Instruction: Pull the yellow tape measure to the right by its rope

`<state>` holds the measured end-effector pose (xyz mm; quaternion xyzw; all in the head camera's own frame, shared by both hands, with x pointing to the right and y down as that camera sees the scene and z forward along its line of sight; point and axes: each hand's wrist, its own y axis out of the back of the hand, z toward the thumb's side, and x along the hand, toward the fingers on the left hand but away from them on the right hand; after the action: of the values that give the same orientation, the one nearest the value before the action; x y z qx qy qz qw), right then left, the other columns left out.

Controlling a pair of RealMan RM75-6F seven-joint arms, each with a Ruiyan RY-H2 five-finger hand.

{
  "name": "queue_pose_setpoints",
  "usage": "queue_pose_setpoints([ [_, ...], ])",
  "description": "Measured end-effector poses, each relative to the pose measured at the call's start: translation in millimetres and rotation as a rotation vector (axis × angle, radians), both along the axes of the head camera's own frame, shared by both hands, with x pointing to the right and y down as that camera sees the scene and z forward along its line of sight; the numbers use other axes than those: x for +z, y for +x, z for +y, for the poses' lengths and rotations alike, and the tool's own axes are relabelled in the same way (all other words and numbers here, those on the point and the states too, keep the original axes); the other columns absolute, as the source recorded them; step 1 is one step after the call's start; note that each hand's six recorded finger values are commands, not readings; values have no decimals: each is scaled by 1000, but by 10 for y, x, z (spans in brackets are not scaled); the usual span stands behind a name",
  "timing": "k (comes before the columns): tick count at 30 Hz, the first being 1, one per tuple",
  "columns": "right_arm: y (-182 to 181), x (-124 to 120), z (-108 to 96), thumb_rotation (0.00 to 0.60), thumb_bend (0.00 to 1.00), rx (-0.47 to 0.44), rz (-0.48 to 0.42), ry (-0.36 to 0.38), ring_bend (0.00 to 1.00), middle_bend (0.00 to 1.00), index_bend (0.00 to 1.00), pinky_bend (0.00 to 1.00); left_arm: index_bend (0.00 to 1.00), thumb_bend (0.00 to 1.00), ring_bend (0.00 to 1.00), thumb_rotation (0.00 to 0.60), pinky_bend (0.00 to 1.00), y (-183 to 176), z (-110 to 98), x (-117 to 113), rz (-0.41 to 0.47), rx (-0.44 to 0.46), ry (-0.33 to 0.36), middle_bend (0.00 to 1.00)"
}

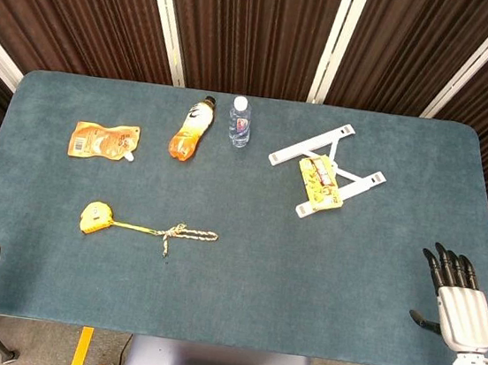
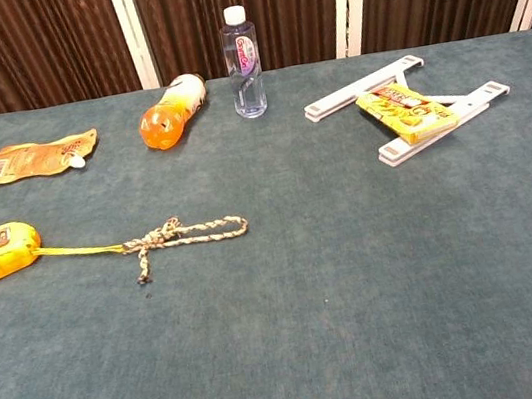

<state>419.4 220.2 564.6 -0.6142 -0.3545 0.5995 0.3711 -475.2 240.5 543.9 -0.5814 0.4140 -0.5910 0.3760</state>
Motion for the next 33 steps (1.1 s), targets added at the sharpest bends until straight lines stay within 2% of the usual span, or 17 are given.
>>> queue_pose_setpoints([
  [11,-5,-31,32,600,57,1,-8,0,0,0,124,0,33,508,0,600,14,48,2,-1,12,8,-2,0],
  [19,-36,-22,17,600,57,-17,-52,-3,0,0,152,0,34,511,0,600,17,41,42,-21,8,2,-5,0],
  [26,-247,228,-117,600,57,-91,-104,-106,0,0,157,0,33,510,0,600,18,38,49,-49,13,-5,2,0],
  [33,-961,488,-430,600,57,-244,-231,-228,1,0,234,0,33,509,0,600,20,-35,66,-126,-3,-23,17,0],
])
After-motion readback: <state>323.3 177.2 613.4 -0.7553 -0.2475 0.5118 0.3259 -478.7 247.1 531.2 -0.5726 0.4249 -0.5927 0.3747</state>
